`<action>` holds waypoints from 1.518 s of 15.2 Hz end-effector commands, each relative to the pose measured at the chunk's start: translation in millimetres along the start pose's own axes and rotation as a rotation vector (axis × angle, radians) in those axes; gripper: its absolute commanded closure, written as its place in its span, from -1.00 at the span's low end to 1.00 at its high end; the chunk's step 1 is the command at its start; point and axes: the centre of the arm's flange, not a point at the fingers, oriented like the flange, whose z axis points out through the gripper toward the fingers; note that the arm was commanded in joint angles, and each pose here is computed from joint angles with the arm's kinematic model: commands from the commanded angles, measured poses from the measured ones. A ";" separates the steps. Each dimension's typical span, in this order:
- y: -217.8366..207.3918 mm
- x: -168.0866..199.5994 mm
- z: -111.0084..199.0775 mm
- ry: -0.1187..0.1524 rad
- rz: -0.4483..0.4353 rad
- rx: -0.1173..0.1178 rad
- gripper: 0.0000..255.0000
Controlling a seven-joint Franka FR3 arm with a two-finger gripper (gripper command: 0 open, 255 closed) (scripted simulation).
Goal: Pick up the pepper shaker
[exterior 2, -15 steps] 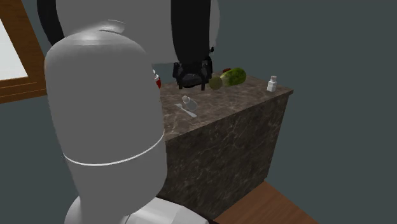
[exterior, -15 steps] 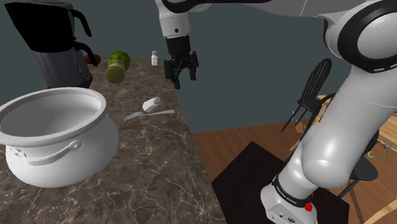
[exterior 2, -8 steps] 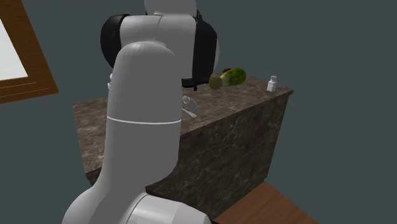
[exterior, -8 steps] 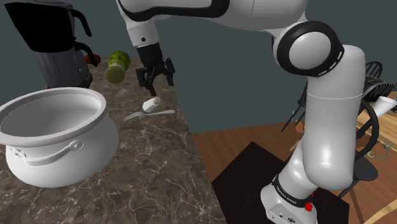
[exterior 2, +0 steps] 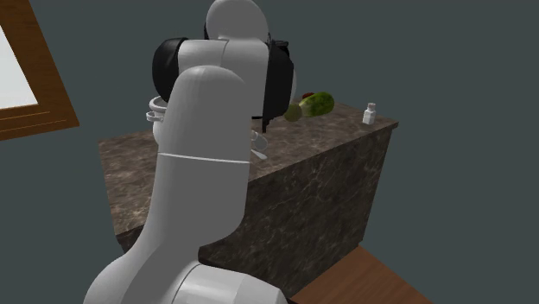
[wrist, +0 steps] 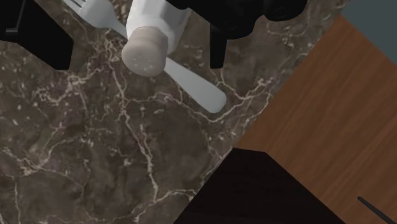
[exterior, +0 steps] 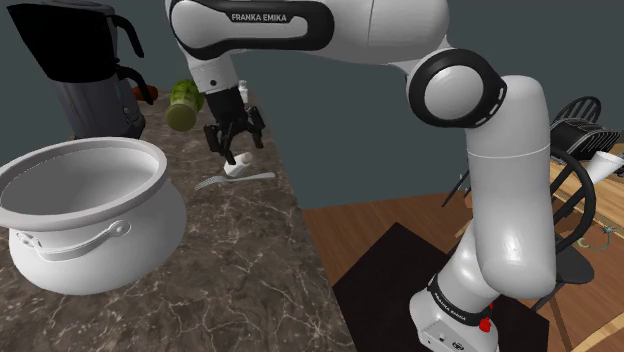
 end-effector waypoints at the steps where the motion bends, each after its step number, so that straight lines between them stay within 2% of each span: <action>1: -0.6 3.0 8.2 0.000 0.000 0.000 -1.00; 3: -0.6 3.0 8.2 0.000 0.000 0.000 -1.00; 4: -0.6 2.6 8.3 0.000 0.000 0.000 1.00; 13: -0.6 3.0 8.2 0.000 0.000 0.000 1.00; 23: 4.3 -18.2 -39.9 0.000 0.000 0.000 1.00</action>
